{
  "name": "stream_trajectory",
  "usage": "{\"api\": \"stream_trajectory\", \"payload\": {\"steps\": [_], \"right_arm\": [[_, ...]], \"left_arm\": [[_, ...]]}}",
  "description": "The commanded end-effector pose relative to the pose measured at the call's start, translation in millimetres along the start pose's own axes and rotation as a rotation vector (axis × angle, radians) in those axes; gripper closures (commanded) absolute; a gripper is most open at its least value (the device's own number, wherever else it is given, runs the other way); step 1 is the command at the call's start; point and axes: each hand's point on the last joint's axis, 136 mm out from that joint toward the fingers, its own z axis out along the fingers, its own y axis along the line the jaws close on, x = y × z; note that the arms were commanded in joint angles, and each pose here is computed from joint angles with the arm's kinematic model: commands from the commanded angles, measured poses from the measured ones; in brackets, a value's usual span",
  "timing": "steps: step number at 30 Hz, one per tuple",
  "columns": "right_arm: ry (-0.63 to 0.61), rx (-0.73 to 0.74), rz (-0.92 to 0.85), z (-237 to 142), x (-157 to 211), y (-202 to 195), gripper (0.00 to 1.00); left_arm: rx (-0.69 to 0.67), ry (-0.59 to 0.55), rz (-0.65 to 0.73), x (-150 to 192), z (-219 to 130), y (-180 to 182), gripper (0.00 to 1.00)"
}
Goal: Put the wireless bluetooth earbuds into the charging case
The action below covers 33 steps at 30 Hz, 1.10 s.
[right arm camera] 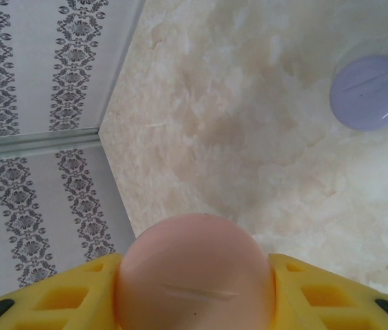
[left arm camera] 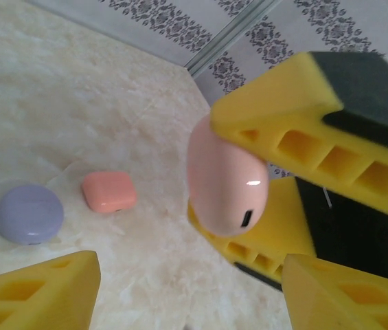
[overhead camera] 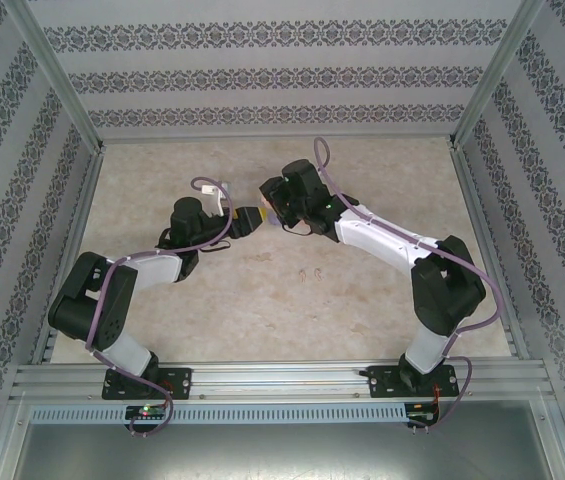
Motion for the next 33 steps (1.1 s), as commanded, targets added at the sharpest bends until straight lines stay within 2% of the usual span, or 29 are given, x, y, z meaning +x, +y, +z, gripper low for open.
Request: {"api": "stream_trajectory", "payload": {"steps": [1, 33], "right_arm": [[0.004, -0.047, 0.003, -10.4, 4.0, 13.2, 0.65], [0.054, -0.092, 0.006, -7.4, 23.6, 28.6, 0.67]], "left_arm": [[0.068, -0.041, 0.044, -14.0, 7.4, -20.2, 0.31], [0.02, -0.14, 0.031, -27.7, 16.0, -9.4, 0.61]]}}
